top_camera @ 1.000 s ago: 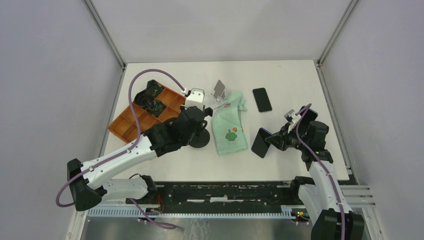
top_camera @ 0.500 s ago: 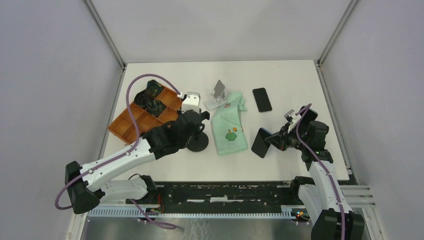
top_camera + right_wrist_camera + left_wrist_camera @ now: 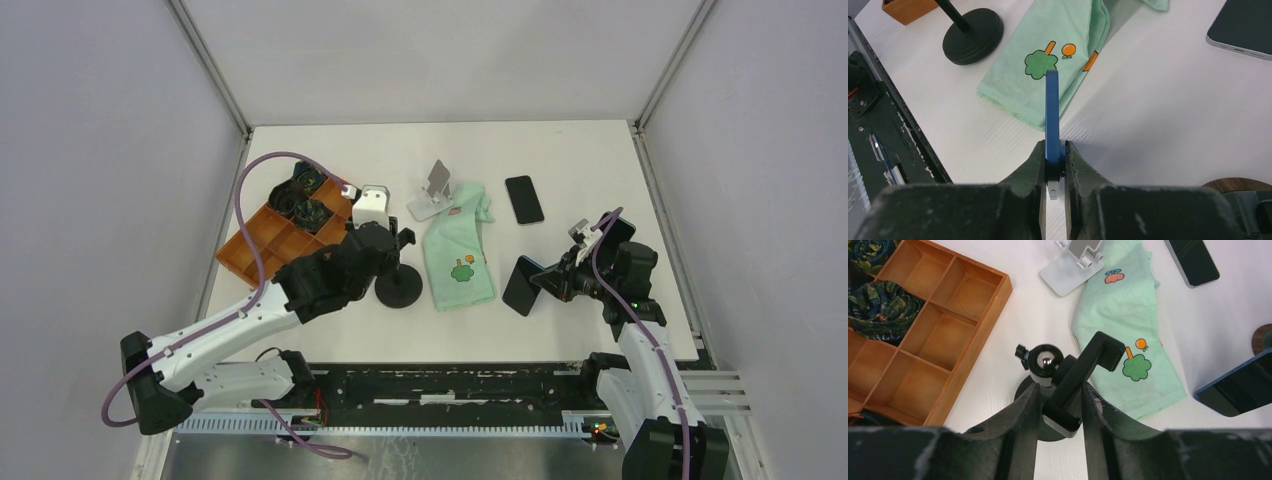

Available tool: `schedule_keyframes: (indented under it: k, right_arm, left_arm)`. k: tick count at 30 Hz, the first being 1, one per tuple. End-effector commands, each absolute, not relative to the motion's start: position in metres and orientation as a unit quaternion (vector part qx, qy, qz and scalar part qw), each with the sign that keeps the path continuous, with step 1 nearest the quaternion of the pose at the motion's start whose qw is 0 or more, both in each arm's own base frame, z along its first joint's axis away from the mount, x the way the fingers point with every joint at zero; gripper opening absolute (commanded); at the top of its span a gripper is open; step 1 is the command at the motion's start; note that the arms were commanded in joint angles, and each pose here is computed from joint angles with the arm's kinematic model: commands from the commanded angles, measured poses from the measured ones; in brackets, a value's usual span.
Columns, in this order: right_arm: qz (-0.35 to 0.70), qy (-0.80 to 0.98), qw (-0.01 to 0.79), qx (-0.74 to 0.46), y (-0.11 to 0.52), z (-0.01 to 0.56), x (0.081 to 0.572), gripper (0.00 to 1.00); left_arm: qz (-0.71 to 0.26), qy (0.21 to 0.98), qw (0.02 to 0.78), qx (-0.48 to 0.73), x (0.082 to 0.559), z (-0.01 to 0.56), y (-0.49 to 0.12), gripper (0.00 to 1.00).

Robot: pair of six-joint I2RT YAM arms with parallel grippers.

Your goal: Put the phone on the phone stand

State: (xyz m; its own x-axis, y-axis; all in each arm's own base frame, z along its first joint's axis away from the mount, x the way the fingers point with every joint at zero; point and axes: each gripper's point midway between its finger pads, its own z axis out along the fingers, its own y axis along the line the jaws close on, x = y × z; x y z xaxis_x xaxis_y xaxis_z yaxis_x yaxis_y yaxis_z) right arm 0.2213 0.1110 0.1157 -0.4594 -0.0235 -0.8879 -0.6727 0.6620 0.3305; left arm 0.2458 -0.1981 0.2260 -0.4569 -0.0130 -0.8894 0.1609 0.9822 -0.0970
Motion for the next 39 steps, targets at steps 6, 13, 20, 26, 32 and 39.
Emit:
schedule_keyframes:
  k: [6, 13, 20, 26, 32, 39]
  right_arm:
    - [0.337, 0.755, 0.503, -0.252, 0.111, 0.141, 0.232, 0.0]
    - [0.338, 0.754, 0.503, -0.253, 0.111, 0.14, 0.232, 0.0]
    - [0.338, 0.755, 0.502, -0.253, 0.111, 0.14, 0.232, 0.0]
    - [0.339, 0.755, 0.501, -0.252, 0.111, 0.14, 0.233, 0.0]
    - [0.339, 0.755, 0.501, -0.253, 0.112, 0.14, 0.233, 0.0]
    - [0.339, 0.755, 0.501, -0.253, 0.112, 0.14, 0.232, 0.0]
  left_arm:
    - [-0.15, 0.829, 0.539, 0.009, 0.242, 0.266, -0.202, 0.58]
    - [-0.172, 0.826, 0.536, 0.024, 0.236, 0.274, -0.206, 0.64]
    - [-0.204, 0.834, 0.512, -0.003, 0.224, 0.274, -0.206, 0.63]
    - [-0.201, 0.854, 0.471, -0.09, 0.216, 0.266, -0.192, 0.59]
    - [-0.202, 0.868, 0.429, -0.146, 0.209, 0.255, -0.197, 0.56]
    - [-0.136, 0.89, 0.405, -0.162, 0.208, 0.24, -0.206, 0.52]
